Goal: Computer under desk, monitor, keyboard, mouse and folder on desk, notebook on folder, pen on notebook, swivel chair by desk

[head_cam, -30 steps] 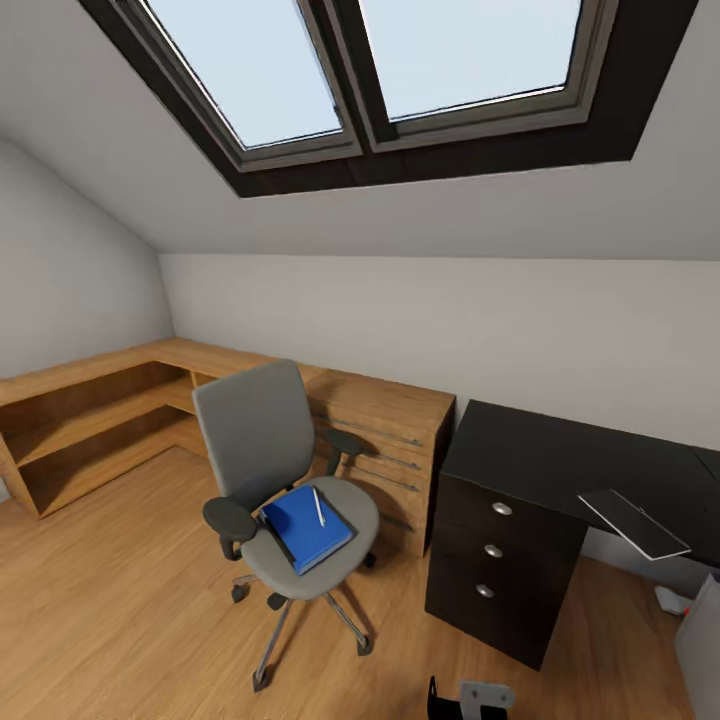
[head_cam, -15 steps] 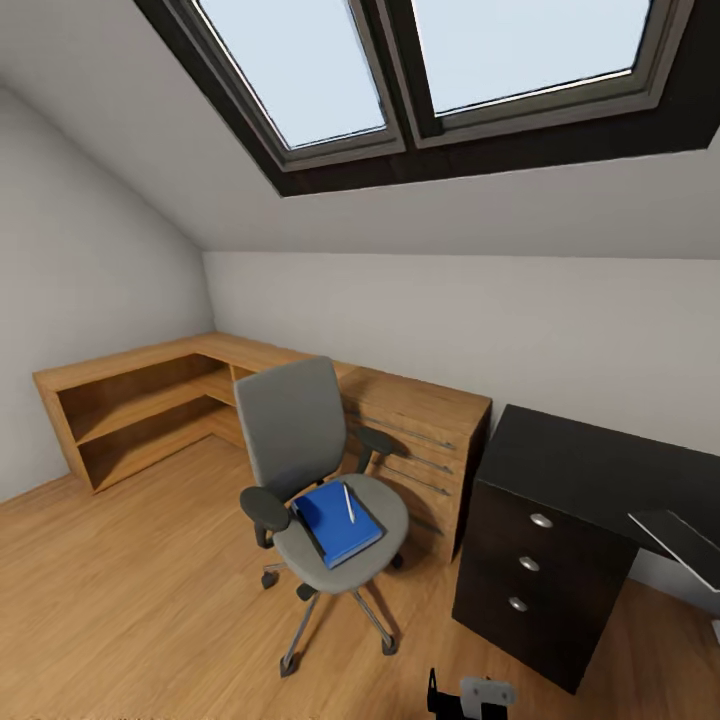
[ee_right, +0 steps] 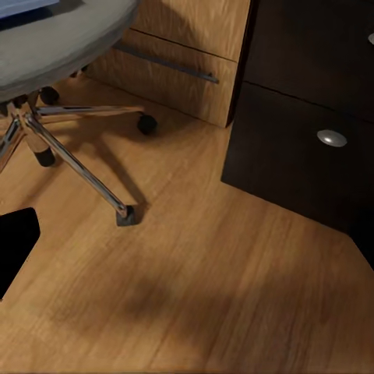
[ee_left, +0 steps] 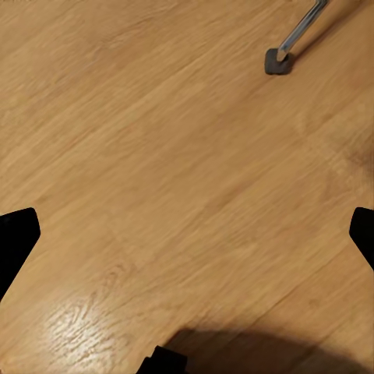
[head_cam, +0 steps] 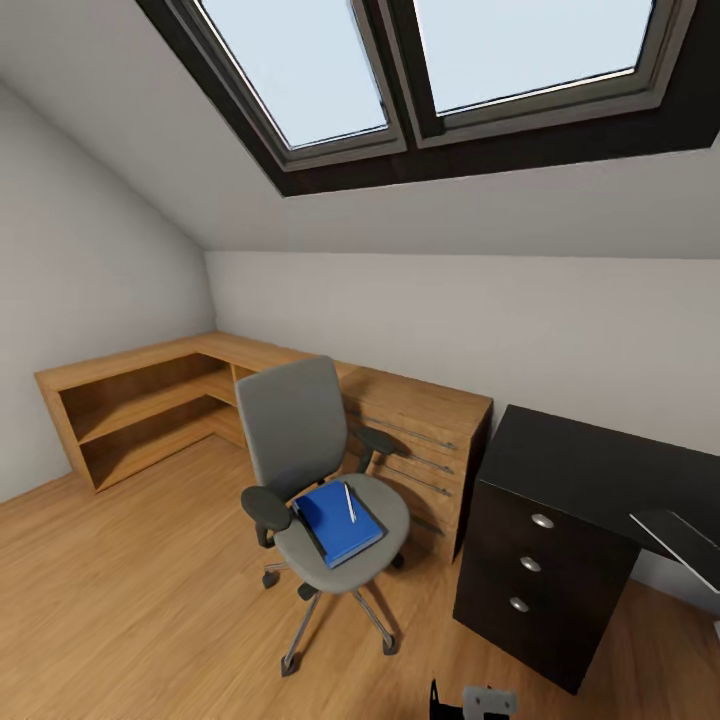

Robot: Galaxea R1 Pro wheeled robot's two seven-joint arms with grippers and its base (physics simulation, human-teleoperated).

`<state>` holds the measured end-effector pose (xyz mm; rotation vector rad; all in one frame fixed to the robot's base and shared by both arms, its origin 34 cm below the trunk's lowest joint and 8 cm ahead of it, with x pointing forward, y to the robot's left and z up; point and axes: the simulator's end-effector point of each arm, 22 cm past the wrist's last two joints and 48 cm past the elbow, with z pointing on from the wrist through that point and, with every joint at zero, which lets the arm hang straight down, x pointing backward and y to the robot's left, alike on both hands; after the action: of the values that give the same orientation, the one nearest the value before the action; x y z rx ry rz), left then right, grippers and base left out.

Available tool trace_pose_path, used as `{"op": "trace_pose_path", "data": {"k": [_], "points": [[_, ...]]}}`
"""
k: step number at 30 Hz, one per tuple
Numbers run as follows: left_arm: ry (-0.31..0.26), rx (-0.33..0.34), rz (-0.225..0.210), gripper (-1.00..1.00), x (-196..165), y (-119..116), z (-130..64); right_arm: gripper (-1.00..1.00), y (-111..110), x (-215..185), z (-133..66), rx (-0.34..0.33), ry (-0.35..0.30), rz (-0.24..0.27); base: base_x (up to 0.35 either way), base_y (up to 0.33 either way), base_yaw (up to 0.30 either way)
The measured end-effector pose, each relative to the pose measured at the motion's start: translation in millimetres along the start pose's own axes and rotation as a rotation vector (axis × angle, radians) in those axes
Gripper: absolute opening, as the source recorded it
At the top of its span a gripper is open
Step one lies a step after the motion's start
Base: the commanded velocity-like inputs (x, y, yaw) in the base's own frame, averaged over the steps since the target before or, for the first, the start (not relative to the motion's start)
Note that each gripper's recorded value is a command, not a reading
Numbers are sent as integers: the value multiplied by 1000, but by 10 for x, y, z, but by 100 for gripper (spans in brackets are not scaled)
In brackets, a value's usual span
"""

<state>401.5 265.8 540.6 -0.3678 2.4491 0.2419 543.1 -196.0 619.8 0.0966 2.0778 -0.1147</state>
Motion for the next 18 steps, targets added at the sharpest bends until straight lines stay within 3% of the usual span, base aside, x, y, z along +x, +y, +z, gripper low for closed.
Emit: {"op": "trace_pose_path", "data": {"k": [18], "points": [[29, -9, 12, 100, 131, 48, 5, 100, 7, 93, -1, -1, 19, 0, 0, 0, 161]]}}
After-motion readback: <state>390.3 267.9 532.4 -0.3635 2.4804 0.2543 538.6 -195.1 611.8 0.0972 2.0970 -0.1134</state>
